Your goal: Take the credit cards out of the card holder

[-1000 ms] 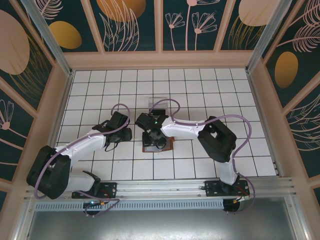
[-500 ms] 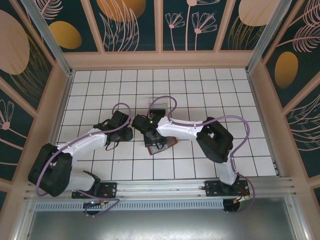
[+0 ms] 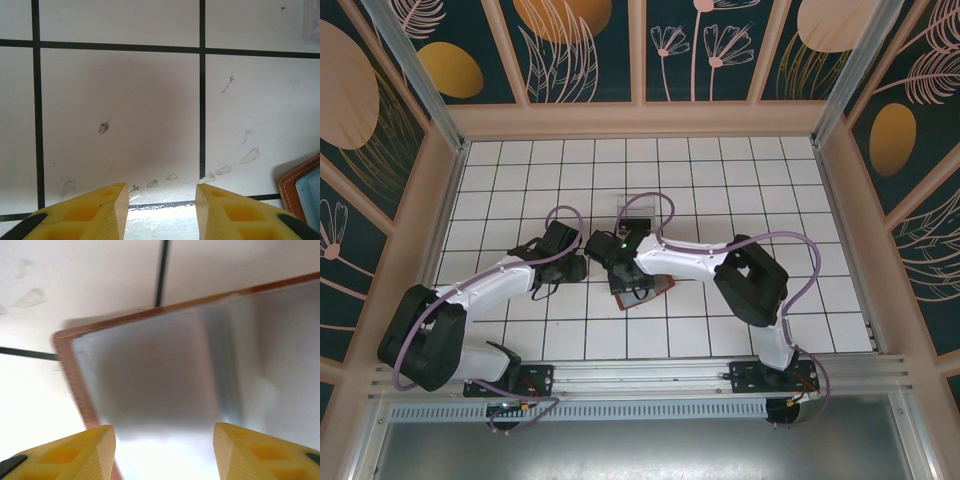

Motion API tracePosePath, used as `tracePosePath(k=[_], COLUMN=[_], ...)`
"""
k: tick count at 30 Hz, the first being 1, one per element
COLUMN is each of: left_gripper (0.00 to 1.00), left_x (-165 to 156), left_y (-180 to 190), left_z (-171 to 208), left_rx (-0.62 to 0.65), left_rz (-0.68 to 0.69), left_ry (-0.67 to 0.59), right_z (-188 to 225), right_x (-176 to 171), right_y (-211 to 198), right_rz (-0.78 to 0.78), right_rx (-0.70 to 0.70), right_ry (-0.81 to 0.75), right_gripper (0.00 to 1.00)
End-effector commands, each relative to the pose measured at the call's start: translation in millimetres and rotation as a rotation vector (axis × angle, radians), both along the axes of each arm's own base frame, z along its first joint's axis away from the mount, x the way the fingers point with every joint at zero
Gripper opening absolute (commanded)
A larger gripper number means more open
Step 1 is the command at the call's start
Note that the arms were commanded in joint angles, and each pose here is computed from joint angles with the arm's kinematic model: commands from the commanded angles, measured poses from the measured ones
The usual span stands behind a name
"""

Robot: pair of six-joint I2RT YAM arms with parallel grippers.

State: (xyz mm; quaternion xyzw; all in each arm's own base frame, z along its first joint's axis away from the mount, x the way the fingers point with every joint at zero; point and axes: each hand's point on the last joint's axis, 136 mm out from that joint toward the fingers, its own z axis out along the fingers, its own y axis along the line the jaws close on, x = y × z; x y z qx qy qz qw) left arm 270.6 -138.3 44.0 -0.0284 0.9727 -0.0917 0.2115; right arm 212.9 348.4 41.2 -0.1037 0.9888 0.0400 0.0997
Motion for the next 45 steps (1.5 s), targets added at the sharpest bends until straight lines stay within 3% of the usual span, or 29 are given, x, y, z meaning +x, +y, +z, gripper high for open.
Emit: tracePosePath(k=[1, 6, 16, 25, 45], left_gripper=[0.41, 0.41, 0.41, 0.41, 0.41], left_x=[7.8, 6.2, 5.2, 5.7, 8.8], left_y=[-4.7, -4.7, -6.2, -7.1, -10.1], left_z=[6.3, 5.2, 6.9, 5.5, 5.0], left_rx=[-0.02, -0.027, -0.042, -0.043, -0.044], left_rz=[-0.005, -0.002, 0.005, 0.004, -0.02], left_ry=[-0.017, -0.013, -0.013, -0.008, -0.016], right_z=[18.3, 16.0, -4.2, -13.5, -4.0], right_x=[-5.1, -5.3, -1.8, 9.1, 20.9], right_y=[31.0, 44.3, 34.6, 1.9, -9.4], right_rz=[0.038, 0.064, 0.054, 0.001, 0.022], right_rx=[0.225, 0.338, 0.34, 0.139, -0.16], right_ry=[0.04, 0.075, 0.11, 0.049, -0.088], right_gripper=[0.53, 0.52, 0.51, 0.49, 0.46])
